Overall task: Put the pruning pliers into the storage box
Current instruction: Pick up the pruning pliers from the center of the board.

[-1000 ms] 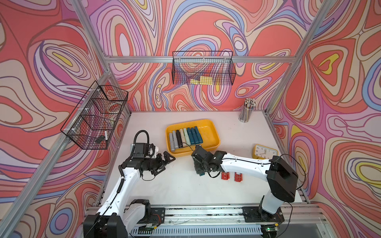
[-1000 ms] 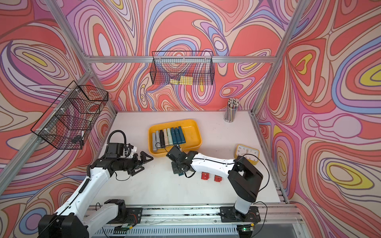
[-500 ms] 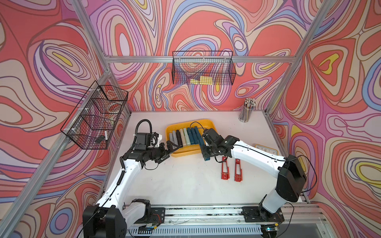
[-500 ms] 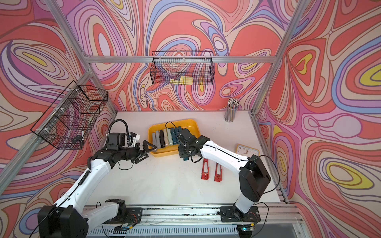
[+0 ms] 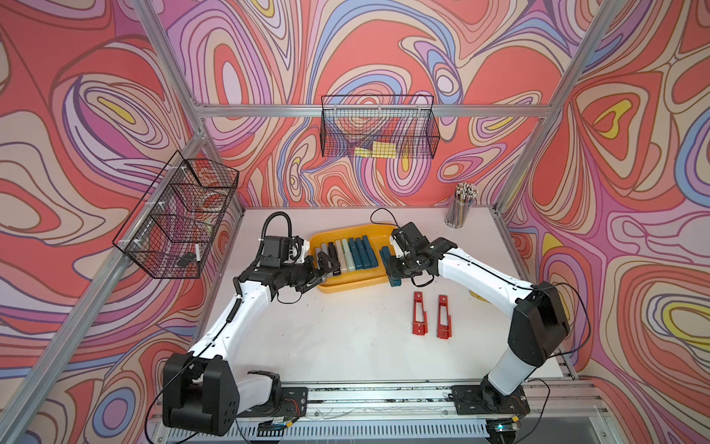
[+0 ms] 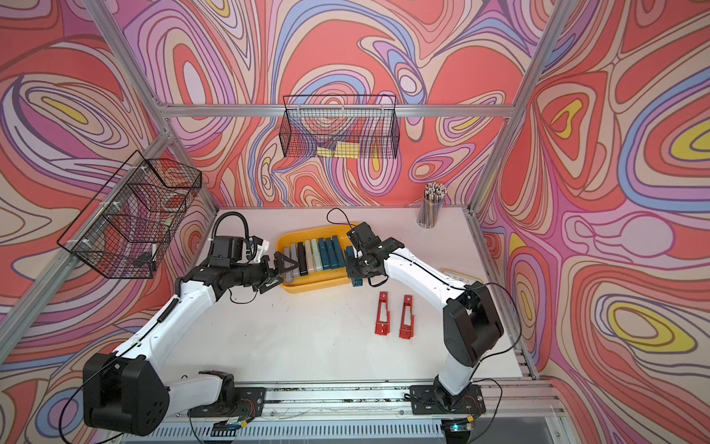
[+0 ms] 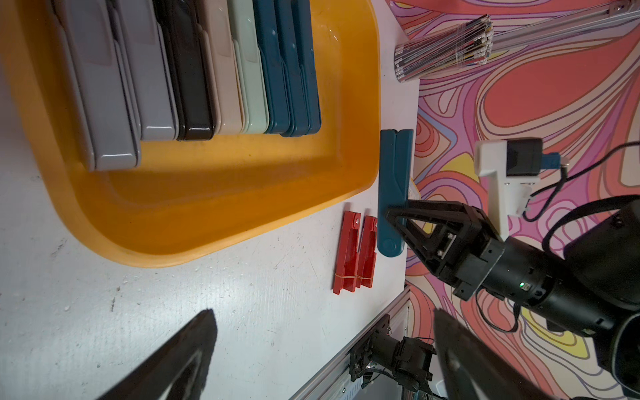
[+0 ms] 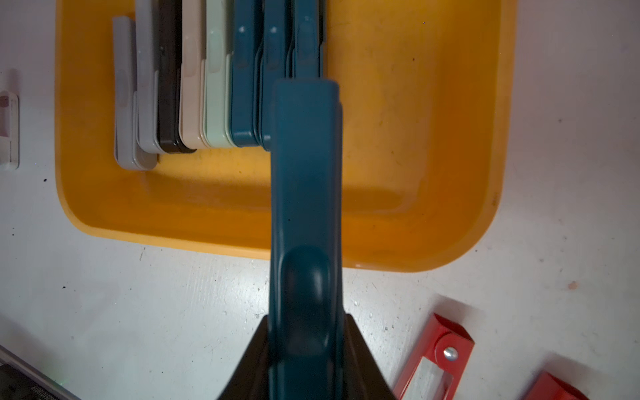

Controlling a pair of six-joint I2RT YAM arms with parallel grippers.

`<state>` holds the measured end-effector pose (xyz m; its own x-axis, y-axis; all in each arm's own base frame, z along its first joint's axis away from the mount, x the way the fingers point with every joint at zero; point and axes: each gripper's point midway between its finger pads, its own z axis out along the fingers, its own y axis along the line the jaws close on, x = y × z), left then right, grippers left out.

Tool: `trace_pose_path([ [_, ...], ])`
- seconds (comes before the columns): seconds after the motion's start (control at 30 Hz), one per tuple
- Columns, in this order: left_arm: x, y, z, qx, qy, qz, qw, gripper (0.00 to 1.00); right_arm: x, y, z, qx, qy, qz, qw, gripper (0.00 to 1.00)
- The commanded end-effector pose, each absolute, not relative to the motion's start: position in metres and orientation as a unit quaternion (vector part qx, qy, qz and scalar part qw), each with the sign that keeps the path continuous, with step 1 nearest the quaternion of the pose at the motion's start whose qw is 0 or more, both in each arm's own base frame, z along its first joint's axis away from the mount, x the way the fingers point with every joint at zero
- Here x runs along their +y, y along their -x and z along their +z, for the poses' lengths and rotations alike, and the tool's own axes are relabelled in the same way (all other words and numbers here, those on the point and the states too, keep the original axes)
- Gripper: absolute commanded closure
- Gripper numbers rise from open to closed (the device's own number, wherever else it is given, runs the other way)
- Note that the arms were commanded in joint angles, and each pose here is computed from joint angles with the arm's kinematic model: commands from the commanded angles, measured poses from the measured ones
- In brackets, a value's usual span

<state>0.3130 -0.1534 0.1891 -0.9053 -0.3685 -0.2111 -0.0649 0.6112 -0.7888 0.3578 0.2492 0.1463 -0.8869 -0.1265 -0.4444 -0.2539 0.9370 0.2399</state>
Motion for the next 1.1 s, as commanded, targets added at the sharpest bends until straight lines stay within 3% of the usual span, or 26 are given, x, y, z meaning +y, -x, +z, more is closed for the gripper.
trace_pose_path([
  [0.0, -0.155, -0.331, 0.203, 0.872, 0.111, -0.427, 0.211, 0.01, 0.249, -0.373, 0.15, 0.957, 0.112, 0.154, 0.219, 1.0],
  [1.07, -0.156, -0.382, 0.19, 0.883, 0.103, -0.404, 0.214, 0.01, 0.249, -0.465, 0.124, 0.957, 0.118, 0.147, 0.22, 1.0],
])
